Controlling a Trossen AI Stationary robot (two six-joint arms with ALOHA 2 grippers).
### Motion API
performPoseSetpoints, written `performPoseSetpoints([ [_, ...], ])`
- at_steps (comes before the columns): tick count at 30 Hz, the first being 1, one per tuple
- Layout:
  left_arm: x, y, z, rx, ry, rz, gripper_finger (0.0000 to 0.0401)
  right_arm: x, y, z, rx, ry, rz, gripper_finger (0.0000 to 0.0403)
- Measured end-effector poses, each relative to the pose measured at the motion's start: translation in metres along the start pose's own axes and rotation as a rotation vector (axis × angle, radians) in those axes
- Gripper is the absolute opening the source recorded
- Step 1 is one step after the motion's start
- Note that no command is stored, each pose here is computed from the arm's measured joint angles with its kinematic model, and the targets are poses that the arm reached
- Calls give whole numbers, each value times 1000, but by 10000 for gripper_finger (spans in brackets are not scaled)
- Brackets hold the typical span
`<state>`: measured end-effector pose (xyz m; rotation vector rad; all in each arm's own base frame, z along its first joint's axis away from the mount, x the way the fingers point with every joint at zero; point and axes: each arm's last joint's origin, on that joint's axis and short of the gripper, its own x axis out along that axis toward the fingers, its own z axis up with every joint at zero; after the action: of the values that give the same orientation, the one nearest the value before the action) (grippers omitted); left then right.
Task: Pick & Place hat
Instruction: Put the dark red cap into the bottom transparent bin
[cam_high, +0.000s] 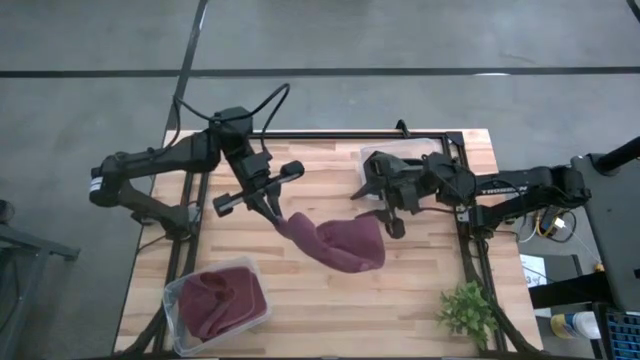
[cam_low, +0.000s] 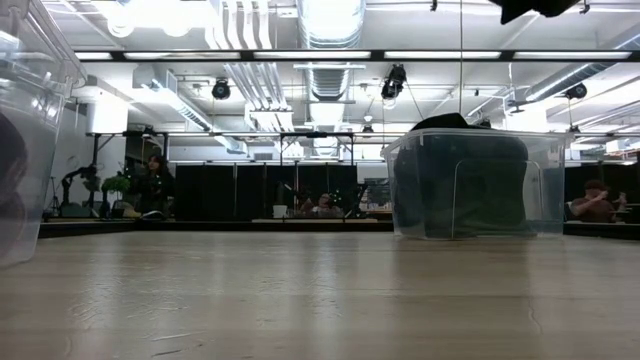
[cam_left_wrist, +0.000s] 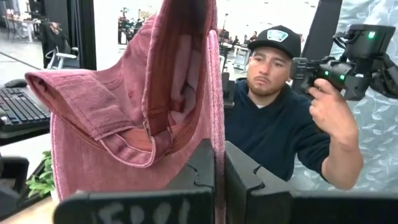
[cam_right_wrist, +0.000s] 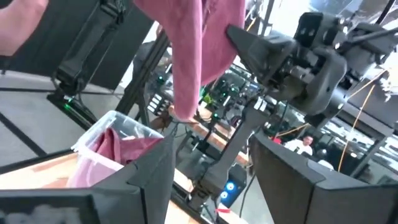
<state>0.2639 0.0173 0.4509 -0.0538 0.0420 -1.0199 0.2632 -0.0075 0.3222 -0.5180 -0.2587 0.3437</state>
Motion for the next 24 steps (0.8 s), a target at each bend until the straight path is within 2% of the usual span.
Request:
performPoseSetpoints([
  [9,7,18,-12,-28,19,2,7,23,-8,-6,50,-20,65,205],
  [15,6,16,-11,-49,17,3,7,29,-7,-8,101,-47,166,205],
  [20,5,14,-9,-28,14,4,7,31,-5,-3,87,-88,182,205],
  [24,5,16,-10,-25,15,24,7,37,-2,2,88,-116,211,189],
])
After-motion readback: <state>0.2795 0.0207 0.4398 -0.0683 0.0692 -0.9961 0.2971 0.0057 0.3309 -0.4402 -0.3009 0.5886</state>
